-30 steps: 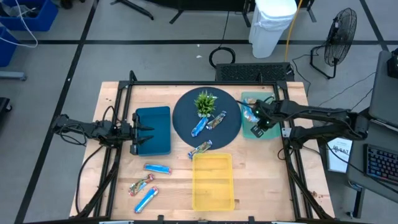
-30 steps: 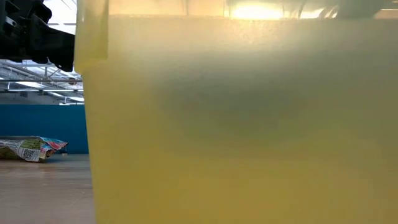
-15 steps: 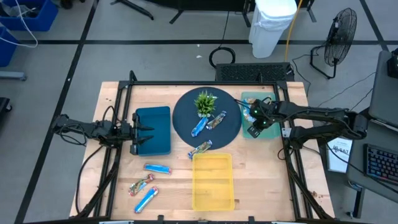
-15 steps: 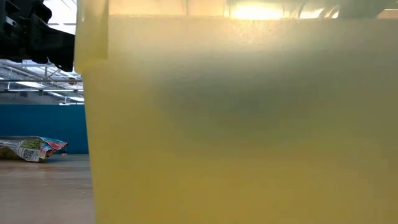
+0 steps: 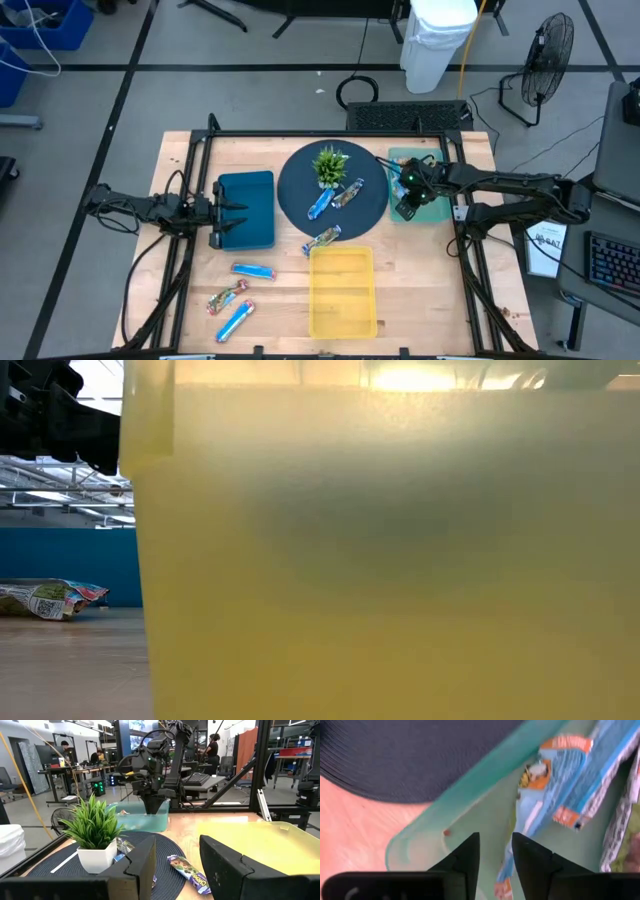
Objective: Pick and place Granola Bars by type
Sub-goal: Put the blue granola bar into the blue bin
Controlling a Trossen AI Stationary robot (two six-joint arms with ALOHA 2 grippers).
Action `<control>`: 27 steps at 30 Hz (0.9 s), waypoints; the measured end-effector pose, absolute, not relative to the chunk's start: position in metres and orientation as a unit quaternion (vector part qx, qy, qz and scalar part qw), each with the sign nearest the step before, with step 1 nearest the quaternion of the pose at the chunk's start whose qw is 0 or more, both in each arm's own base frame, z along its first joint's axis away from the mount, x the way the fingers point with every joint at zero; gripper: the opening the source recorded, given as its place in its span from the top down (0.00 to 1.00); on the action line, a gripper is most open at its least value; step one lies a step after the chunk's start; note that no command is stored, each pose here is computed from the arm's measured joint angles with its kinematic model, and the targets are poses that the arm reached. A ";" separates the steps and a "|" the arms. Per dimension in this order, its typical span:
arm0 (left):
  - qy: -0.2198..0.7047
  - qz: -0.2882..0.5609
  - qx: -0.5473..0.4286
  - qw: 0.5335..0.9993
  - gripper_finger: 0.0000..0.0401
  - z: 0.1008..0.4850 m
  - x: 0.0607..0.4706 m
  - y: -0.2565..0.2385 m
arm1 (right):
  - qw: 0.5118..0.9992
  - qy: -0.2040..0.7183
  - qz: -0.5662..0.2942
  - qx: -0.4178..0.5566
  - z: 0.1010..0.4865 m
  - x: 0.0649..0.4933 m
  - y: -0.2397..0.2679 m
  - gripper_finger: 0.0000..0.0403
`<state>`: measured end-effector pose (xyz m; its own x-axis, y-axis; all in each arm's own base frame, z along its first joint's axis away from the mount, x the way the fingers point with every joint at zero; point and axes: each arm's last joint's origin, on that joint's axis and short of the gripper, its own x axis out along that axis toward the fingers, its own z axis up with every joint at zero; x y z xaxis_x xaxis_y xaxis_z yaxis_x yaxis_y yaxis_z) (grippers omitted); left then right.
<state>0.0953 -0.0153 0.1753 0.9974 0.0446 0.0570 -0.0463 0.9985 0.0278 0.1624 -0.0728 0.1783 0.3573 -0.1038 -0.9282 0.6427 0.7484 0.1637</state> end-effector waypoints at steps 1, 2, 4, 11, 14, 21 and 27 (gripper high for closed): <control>-0.028 0.023 0.014 0.999 0.60 0.175 0.095 -0.015 | 0.787 0.508 -0.237 0.258 0.179 0.163 -0.073 0.73; -0.028 0.023 0.014 0.999 0.60 0.175 0.095 -0.015 | 0.792 0.503 -0.234 0.254 0.181 0.164 -0.073 0.73; -0.028 0.023 0.015 0.999 0.60 0.175 0.095 -0.015 | 0.806 0.486 -0.231 0.247 0.184 0.165 -0.074 0.73; -0.028 0.023 0.014 0.999 0.60 0.175 0.095 -0.015 | 0.850 0.426 -0.221 0.217 0.213 0.154 -0.070 0.77; -0.028 0.023 0.014 0.999 0.60 0.175 0.095 -0.015 | 0.872 0.381 -0.224 0.210 0.227 0.145 -0.067 0.77; -0.028 0.023 0.014 0.999 0.60 0.175 0.095 -0.015 | 0.934 0.258 -0.199 0.146 0.250 0.128 -0.056 0.78; -0.028 0.023 0.015 0.999 0.60 0.175 0.095 -0.015 | 0.966 0.141 -0.188 0.108 0.243 0.117 -0.050 0.78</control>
<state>0.0952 -0.0153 0.1754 0.9974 0.0447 0.0573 -0.0463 0.9985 0.0277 0.1168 -0.0497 0.2425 0.8898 -0.3327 -0.3125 0.3935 0.9060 0.1562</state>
